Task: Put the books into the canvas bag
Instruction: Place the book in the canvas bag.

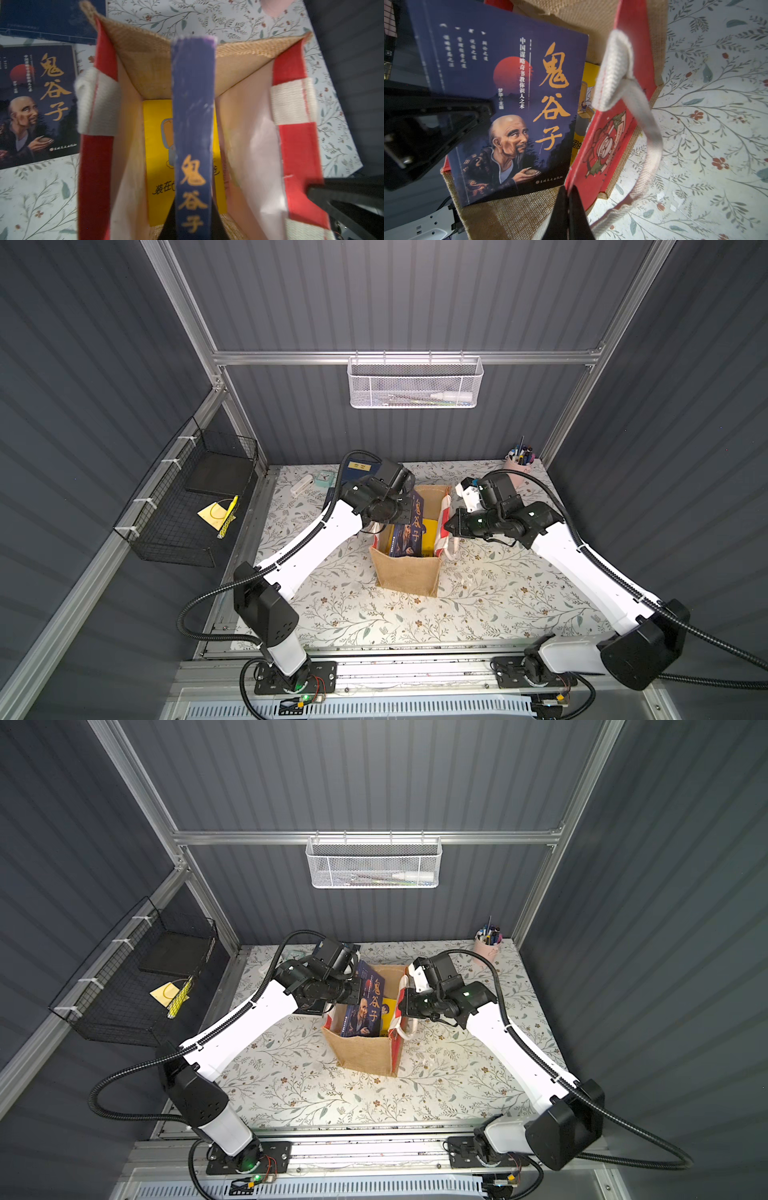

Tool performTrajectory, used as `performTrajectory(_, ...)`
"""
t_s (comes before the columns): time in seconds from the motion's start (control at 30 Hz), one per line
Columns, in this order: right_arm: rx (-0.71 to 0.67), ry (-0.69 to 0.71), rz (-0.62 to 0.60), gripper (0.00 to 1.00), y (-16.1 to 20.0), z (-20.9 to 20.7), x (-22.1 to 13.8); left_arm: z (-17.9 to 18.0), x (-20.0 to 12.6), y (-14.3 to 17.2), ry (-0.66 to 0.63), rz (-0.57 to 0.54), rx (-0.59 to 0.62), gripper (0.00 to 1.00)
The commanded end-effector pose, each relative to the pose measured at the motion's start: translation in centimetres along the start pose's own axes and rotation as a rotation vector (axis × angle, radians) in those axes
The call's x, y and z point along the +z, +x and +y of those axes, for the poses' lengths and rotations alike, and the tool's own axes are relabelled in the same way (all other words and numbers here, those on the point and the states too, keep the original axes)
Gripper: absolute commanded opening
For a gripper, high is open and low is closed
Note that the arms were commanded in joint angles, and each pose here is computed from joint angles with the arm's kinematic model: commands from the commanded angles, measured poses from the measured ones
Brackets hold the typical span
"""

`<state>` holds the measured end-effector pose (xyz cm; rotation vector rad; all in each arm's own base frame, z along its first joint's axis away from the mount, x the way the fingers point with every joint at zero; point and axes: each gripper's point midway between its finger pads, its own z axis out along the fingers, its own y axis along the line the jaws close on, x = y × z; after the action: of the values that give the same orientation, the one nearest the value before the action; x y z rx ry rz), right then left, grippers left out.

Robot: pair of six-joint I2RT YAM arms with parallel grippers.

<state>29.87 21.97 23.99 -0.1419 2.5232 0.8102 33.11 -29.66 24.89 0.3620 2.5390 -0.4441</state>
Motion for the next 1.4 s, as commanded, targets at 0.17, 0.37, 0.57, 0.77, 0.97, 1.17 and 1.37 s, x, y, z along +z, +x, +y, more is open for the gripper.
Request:
performTrajectory(0.17,-0.019,-0.045,-0.010,0.00,-0.1,0.7,-0.3,-3.8,1.4,-0.5,0.138,0.060,-0.027,0.00)
performTrajectory(0.37,-0.029,-0.031,-0.015,0.00,-0.3,0.6,-0.7,-6.9,2.6,-1.0,0.356,0.091,-0.098,0.00)
performTrajectory(0.57,-0.033,-0.015,-0.024,0.00,-0.4,0.2,-1.3,-4.4,4.6,-0.3,0.318,0.094,-0.141,0.00)
performTrajectory(0.77,-0.025,-0.018,-0.031,0.00,-0.5,0.1,-1.3,-0.1,7.9,2.0,0.191,0.143,-0.161,0.00)
performTrajectory(0.97,-0.023,-0.013,-0.028,0.00,-0.4,0.0,-1.3,1.7,6.9,1.5,0.096,0.105,-0.126,0.14)
performTrajectory(1.17,-0.018,-0.018,-0.029,0.00,-0.6,0.0,-1.2,1.6,3.1,-1.2,0.076,0.009,-0.082,0.40)
performTrajectory(1.37,-0.019,-0.018,-0.029,0.00,-0.7,0.0,-1.1,0.6,-0.5,-2.5,0.027,-0.094,0.008,0.40)
